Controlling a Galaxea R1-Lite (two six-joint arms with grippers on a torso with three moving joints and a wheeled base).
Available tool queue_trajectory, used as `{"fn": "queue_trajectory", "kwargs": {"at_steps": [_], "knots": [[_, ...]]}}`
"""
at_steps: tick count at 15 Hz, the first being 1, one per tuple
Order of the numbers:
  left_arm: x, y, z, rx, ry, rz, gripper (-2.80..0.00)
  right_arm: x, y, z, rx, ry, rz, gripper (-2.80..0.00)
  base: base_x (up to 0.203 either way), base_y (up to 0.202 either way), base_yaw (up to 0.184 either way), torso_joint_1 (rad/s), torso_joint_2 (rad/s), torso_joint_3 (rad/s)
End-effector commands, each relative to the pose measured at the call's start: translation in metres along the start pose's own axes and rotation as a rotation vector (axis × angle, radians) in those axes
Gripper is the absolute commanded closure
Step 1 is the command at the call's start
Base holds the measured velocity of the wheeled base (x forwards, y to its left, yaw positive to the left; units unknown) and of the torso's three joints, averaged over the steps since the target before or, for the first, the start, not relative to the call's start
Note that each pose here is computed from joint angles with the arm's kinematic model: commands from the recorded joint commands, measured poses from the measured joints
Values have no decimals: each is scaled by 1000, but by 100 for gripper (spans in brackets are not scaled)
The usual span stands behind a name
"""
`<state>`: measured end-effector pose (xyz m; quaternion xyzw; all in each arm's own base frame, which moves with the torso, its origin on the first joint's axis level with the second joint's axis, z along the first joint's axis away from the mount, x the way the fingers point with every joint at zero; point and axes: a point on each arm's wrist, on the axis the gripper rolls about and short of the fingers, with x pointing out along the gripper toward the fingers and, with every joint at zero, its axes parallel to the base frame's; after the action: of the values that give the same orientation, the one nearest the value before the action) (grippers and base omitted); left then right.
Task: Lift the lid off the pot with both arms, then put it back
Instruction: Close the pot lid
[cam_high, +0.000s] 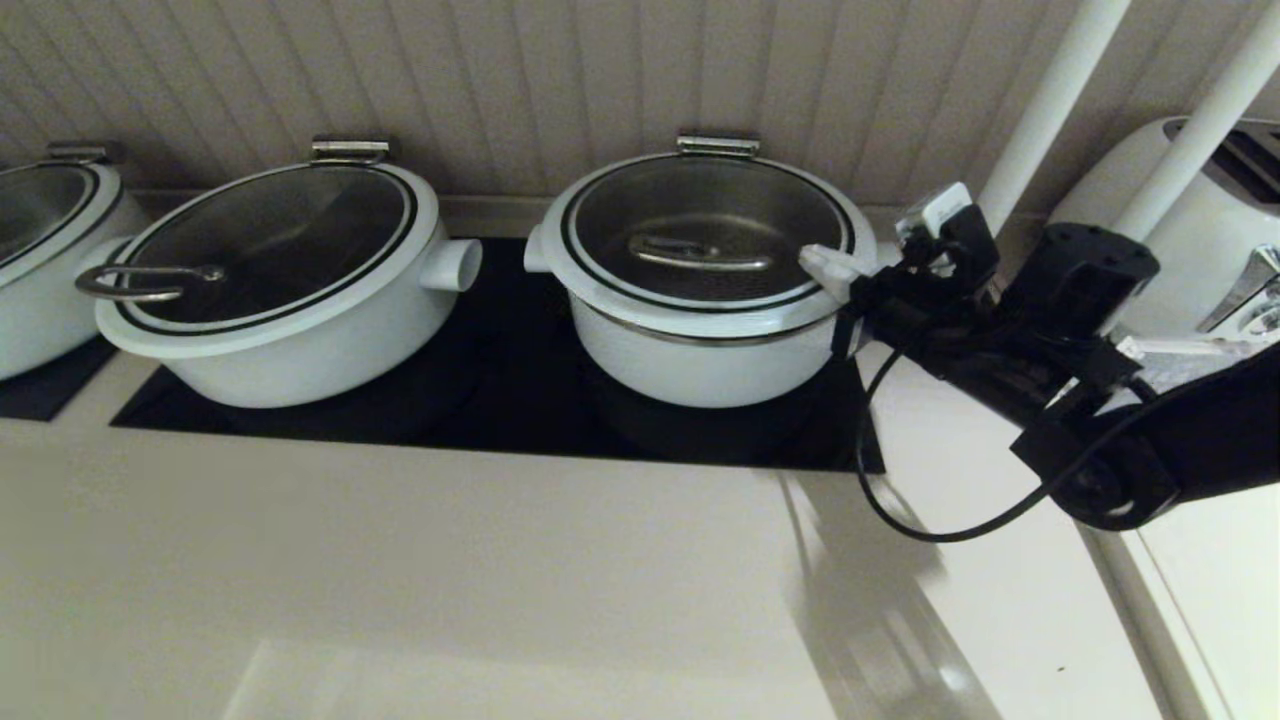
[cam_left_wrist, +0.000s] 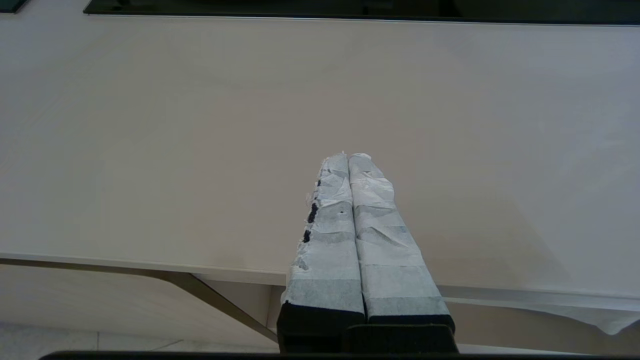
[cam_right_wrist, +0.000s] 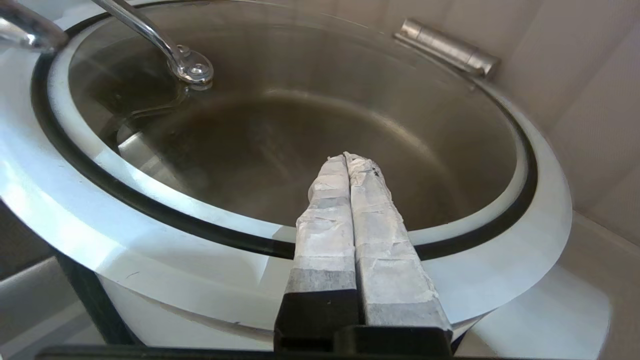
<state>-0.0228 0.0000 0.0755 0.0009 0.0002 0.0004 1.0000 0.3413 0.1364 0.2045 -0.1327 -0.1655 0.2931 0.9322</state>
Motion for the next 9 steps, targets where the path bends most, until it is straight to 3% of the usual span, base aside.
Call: {"fn": "queue_trajectory", "kwargs": {"at_steps": [1,5,9], "knots": [[0,0,0,0,0,1,0,1,3,-10,5,24,9,0,0,0,0,0,0,0],[0,0,0,0,0,1,0,-3,7,-20,16,60,20,0,0,0,0,0,0,0],[0,0,0,0,0,1,0,-6,5,-12,3,44,12,0,0,0,0,0,0,0]]}}
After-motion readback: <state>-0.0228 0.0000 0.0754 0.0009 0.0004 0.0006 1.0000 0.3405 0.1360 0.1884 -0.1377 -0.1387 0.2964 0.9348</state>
